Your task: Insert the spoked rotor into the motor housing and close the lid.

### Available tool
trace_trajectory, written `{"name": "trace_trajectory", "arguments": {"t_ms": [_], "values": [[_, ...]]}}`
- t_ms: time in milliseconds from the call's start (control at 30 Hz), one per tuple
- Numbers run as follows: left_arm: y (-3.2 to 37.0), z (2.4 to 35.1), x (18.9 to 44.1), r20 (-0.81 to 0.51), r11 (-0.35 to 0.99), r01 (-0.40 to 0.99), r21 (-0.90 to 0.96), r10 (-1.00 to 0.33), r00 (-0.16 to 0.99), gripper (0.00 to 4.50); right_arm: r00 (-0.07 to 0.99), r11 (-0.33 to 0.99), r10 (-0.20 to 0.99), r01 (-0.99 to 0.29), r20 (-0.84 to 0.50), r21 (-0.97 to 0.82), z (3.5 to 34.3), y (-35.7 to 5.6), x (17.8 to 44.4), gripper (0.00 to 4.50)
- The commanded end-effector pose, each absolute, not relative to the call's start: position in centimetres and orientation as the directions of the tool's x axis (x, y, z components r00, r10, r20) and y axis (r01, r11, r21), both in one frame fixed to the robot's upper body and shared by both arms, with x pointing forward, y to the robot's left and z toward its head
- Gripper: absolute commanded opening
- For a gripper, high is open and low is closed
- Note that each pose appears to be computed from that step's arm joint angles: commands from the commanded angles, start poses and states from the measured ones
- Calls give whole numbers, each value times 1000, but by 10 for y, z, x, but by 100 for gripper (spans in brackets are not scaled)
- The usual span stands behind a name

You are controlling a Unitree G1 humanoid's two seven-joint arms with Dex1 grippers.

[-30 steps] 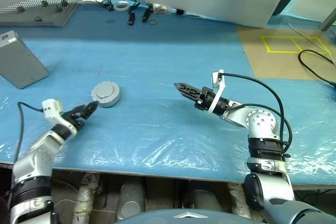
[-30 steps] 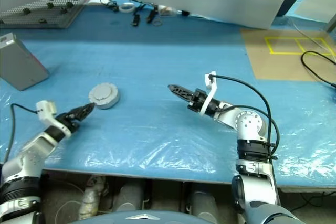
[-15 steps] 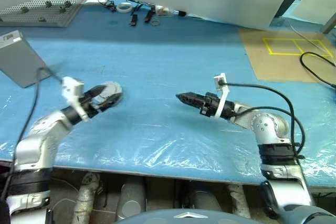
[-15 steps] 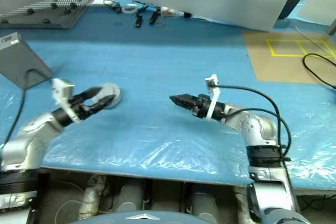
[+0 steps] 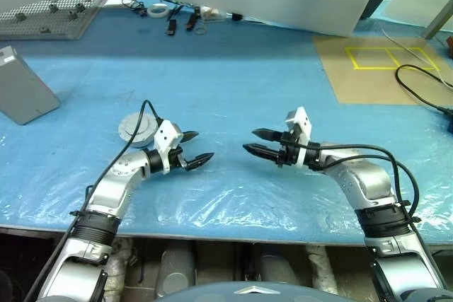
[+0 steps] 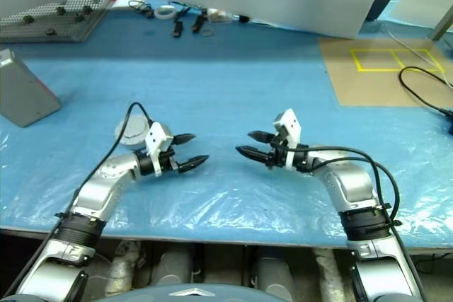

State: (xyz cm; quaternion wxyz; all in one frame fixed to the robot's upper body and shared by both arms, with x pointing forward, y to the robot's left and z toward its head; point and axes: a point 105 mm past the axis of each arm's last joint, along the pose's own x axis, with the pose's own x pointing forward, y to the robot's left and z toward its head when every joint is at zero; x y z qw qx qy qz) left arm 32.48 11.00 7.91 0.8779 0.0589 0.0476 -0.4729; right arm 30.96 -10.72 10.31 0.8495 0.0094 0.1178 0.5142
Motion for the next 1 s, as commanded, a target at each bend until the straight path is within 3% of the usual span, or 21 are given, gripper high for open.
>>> {"name": "trace_trajectory", "arguments": {"t_ms": [33,1000], "values": [[109,91,327,-97,541,834,106,-829,550,437,448,464,879,-883,-166,72,110,-105,309,340],[112,100,326,-73,539,837,99,-834,546,437,480,493,864,-868,-151,63,118,-101,318,340]]}}
